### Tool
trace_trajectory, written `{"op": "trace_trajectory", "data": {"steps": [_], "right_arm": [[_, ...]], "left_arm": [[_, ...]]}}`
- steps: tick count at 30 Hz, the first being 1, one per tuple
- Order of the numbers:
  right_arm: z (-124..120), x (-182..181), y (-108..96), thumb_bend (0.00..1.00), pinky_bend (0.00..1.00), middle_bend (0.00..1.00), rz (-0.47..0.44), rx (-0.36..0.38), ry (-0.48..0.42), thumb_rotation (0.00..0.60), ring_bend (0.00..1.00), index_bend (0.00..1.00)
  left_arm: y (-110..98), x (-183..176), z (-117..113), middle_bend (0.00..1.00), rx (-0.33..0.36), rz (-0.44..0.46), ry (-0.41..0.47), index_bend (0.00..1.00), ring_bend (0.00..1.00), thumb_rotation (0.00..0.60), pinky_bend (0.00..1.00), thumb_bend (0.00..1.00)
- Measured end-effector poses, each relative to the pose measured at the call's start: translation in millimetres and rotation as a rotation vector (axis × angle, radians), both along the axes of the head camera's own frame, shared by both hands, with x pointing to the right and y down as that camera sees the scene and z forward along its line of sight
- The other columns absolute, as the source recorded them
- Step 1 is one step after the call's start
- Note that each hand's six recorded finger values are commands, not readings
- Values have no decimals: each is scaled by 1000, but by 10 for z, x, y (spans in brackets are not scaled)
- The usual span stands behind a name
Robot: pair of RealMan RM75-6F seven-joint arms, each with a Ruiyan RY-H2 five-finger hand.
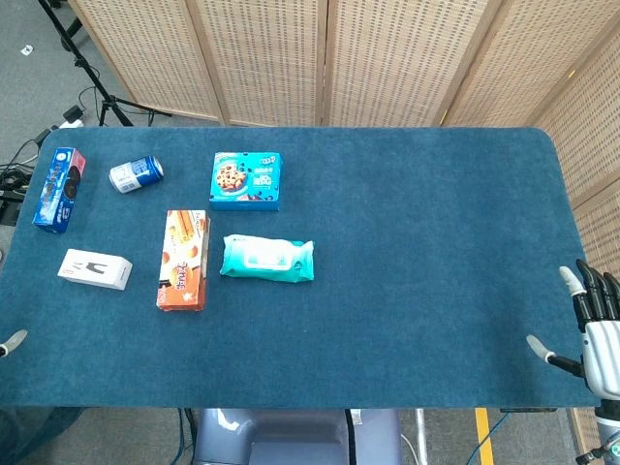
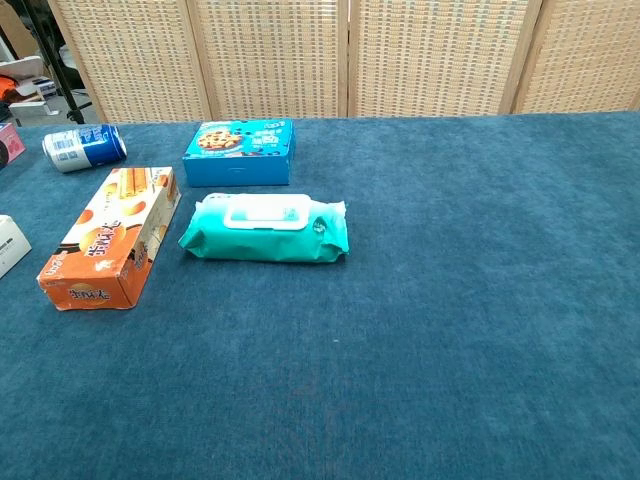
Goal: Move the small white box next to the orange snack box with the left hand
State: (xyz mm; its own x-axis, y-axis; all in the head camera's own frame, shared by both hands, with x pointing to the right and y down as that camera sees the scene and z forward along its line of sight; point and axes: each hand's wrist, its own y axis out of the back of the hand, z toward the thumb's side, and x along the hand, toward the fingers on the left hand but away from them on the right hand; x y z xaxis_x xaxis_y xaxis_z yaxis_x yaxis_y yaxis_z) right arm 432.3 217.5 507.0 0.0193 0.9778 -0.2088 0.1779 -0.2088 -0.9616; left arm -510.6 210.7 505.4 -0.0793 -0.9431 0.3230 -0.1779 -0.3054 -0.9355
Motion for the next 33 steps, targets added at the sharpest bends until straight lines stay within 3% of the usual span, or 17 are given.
{"op": "trace_trajectory", "data": {"steps": [10,16,22,27,33], "right_arm": [[3,3,2,0,0,0,4,-4,1,600,0,0],[6,20,-10,0,0,0,13,-8,-7,600,0,0],[30,27,-32,0,0,0,19,-16,-3,600,0,0],[58,65,-54,0,0,0,38,-23,4,600,0,0],[78,83,-70,0,0,0,47,-28,8,600,0,0]], "left_arm": [[-15,0,36,0,-14,4,-4,0,0,600,0,0],[-189,71,228,0,-51,66,14,0,0,600,0,0],[-491,162,667,0,-152,197,2,0,0,600,0,0],[-721,235,1137,0,-238,328,-72,8,0,600,0,0],[-832,364,1717,0,-353,427,-155,47,0,600,0,0]]}}
